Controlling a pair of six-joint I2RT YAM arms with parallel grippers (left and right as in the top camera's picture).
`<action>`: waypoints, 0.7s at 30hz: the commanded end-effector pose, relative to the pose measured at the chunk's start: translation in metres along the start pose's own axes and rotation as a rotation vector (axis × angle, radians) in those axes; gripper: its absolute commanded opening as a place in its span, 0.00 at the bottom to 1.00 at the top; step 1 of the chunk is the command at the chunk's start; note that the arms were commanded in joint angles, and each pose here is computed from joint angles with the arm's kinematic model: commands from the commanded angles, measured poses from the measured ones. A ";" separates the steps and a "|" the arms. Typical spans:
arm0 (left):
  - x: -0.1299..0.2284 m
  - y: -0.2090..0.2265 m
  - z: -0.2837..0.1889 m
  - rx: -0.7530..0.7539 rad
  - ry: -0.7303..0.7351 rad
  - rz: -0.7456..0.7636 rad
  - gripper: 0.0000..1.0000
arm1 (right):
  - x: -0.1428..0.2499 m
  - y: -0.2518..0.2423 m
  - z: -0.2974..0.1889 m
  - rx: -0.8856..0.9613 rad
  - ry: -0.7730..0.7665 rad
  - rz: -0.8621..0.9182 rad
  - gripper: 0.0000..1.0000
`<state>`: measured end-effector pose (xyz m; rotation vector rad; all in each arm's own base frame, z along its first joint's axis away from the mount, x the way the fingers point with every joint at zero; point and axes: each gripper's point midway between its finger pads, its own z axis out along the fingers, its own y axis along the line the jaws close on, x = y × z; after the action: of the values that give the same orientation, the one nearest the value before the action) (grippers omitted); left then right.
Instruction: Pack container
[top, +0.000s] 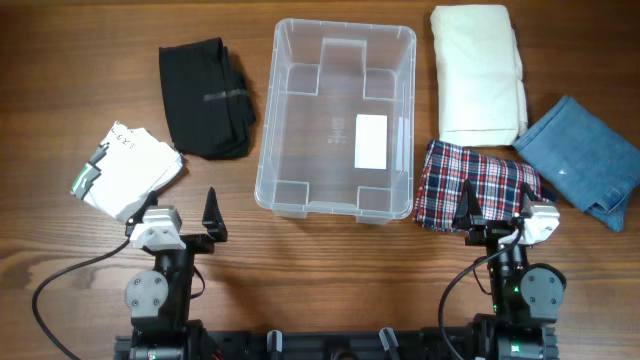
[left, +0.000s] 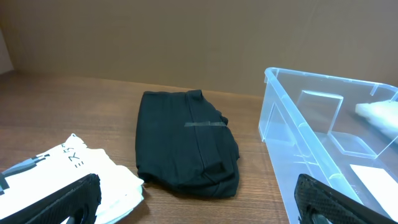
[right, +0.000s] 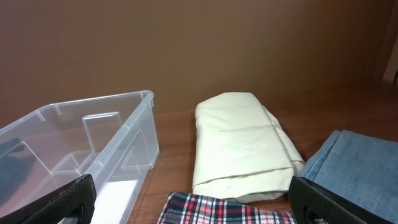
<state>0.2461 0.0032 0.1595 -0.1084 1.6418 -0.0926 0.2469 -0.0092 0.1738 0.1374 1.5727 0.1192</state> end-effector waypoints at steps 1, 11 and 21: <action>0.003 -0.003 0.000 0.014 0.005 0.020 1.00 | 0.000 0.004 0.000 -0.023 0.001 0.064 1.00; 0.003 -0.003 0.000 0.014 0.005 0.020 1.00 | -0.010 0.009 -0.013 0.016 0.187 0.256 1.00; 0.003 -0.003 0.000 0.014 0.005 0.020 1.00 | 0.002 0.004 0.025 0.086 0.670 0.175 1.00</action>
<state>0.2462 0.0033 0.1593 -0.1084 1.6422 -0.0920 0.2540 -0.0010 0.1814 0.3703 2.0904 0.2866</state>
